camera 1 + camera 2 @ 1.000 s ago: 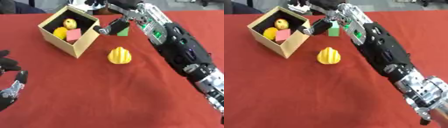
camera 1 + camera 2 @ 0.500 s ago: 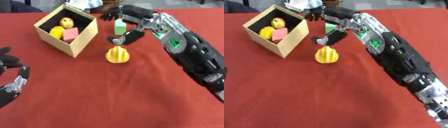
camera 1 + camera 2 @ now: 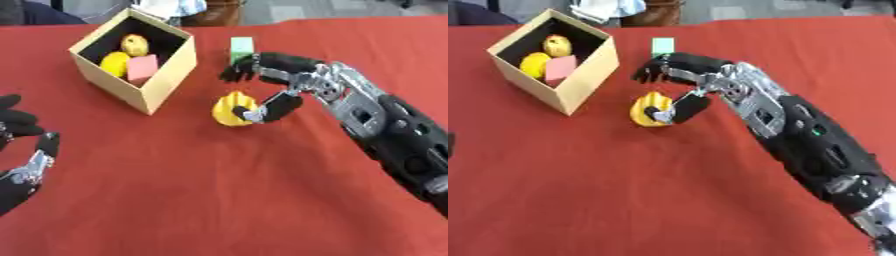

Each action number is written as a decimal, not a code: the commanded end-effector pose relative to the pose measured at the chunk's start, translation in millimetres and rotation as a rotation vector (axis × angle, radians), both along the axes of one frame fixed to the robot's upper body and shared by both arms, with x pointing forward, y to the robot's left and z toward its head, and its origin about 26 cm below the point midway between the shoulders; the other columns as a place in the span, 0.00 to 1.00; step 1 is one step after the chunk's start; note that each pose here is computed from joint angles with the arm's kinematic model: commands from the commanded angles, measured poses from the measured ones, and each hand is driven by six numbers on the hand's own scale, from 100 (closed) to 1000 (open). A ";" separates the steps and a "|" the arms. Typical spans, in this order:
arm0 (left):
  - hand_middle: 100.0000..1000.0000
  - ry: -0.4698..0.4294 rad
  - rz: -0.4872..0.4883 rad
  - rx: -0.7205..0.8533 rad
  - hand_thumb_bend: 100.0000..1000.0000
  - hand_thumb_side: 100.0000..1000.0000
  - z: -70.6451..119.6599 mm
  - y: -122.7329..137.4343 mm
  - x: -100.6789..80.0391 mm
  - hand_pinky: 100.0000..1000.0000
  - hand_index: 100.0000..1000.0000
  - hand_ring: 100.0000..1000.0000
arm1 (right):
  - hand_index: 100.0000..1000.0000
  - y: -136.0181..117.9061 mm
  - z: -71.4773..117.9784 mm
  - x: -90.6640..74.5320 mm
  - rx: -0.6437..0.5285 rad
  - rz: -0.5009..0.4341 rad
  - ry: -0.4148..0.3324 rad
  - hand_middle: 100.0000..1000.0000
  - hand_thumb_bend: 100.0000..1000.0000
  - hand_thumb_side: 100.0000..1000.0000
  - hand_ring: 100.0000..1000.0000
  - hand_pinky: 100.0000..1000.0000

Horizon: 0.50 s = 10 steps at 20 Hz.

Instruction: Pick up objects on the table and place them in the box.

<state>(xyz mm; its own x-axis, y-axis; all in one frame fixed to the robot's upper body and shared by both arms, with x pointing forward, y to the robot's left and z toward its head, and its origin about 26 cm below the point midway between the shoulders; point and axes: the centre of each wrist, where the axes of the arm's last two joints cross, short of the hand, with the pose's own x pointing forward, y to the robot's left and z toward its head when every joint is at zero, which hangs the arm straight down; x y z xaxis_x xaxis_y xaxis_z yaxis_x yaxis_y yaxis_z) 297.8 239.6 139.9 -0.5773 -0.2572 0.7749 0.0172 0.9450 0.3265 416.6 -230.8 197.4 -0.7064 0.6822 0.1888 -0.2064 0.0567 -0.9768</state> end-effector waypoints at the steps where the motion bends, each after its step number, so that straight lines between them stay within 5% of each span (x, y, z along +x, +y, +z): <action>1: 0.52 -0.020 0.012 0.017 0.34 0.15 5.7 4.1 -0.6 0.65 0.80 0.52 | 0.88 -5.8 3.9 4.6 -0.019 -0.017 -0.016 0.74 0.13 0.28 0.77 0.73; 10: 0.52 -0.018 0.009 0.016 0.34 0.16 5.8 3.0 -0.5 0.65 0.80 0.52 | 0.89 -13.0 -13.7 20.4 -0.031 -0.091 -0.015 0.75 0.14 0.26 0.78 0.73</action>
<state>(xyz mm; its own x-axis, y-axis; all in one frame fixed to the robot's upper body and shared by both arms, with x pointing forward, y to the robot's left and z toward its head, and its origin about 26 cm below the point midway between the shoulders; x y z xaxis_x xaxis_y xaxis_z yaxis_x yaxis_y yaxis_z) 297.8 239.6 140.0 -0.5767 -0.2608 0.7742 0.0153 0.9441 0.3294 433.8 -239.2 176.3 -0.6534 0.7352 0.1804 -0.2135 0.0496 -0.9757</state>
